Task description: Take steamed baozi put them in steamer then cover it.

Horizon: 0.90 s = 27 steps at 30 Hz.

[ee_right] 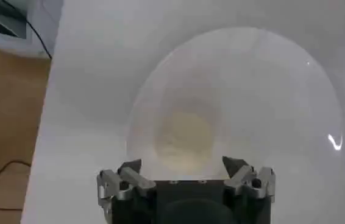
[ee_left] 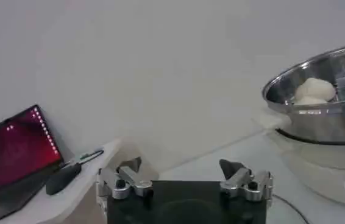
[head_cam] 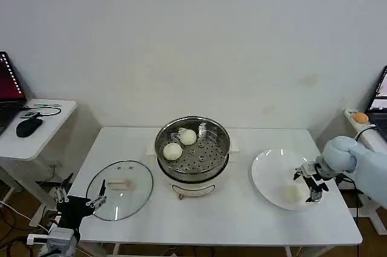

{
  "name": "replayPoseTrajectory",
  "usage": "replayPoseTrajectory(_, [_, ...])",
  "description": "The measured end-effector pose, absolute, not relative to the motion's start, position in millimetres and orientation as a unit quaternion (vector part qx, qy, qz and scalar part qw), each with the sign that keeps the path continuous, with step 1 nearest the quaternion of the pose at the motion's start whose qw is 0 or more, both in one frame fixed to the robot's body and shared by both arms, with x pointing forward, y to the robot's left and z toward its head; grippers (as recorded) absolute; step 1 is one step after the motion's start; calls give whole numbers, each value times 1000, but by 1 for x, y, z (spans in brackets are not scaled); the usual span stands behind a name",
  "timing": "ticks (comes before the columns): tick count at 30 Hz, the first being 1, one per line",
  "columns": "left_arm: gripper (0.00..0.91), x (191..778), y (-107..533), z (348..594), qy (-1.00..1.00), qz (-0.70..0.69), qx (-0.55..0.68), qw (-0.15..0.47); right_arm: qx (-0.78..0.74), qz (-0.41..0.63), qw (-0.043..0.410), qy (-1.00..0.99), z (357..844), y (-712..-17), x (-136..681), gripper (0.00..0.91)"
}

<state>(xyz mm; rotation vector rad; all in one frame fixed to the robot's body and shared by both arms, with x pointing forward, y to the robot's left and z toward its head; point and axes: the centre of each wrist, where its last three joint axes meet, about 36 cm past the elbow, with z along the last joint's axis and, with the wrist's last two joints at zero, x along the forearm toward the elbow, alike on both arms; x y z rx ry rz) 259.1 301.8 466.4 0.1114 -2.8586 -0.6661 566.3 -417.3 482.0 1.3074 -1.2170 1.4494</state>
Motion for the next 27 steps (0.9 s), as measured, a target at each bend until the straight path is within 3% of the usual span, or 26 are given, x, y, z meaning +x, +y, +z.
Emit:
replayPoseTrajectory(8, [907, 261, 303, 464, -968, -226, 39, 104, 517, 573, 412, -484, 469, -409, 574, 887])
replayPoseTrajectory(19, [907, 262, 305, 462, -967, -227, 40, 106, 517, 567, 422, -483, 462, -403, 577, 635])
replayPoseTrajectory(27, [907, 263, 305, 462, -967, -227, 39, 105, 516, 560, 428, -486, 465, -403, 577, 584])
